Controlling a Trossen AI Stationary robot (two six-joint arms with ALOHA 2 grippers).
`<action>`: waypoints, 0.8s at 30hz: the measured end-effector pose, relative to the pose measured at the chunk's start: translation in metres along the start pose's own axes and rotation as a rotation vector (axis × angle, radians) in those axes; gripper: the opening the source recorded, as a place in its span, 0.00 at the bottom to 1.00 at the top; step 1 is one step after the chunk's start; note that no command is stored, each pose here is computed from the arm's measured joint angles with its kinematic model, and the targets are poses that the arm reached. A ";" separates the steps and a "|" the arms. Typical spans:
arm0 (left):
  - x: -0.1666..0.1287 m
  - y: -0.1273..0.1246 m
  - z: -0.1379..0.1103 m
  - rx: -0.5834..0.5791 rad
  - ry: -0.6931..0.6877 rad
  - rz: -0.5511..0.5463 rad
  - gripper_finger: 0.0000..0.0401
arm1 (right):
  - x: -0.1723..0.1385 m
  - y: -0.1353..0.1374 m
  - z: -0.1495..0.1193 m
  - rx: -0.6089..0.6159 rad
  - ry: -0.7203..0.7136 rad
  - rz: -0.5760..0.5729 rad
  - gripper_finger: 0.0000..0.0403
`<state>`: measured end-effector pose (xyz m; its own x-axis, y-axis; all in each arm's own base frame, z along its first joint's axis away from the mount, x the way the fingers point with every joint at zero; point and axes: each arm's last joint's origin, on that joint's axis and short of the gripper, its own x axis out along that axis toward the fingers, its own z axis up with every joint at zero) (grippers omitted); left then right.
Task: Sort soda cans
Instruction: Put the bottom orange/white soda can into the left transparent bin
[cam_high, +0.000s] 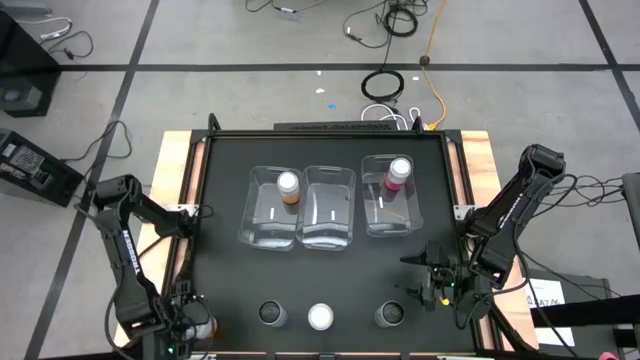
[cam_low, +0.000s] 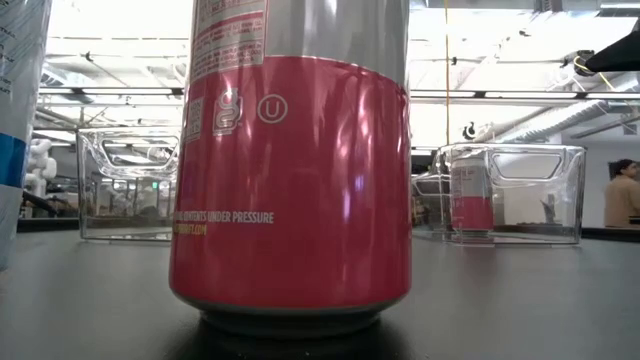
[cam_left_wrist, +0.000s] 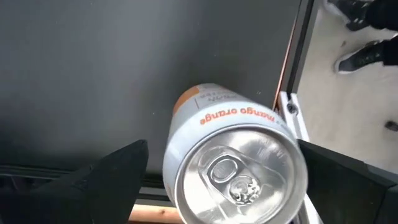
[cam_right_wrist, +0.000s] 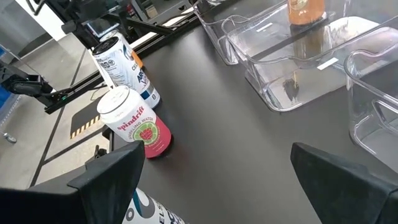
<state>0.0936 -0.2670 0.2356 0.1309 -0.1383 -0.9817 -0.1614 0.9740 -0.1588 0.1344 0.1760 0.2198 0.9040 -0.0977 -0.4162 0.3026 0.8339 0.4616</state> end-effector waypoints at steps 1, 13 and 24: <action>0.002 -0.001 -0.001 0.002 0.003 0.005 1.00 | 0.000 0.000 0.000 0.001 0.000 0.000 0.98; 0.010 -0.004 -0.001 0.014 0.004 0.025 1.00 | 0.000 0.000 0.000 0.002 0.001 0.001 0.98; 0.010 -0.003 0.001 0.014 -0.067 0.040 1.00 | 0.000 0.000 0.000 0.015 0.001 0.001 0.98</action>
<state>0.0966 -0.2715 0.2265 0.1903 -0.0875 -0.9778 -0.1541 0.9810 -0.1178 0.1344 0.1761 0.2199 0.9040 -0.0964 -0.4165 0.3062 0.8258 0.4736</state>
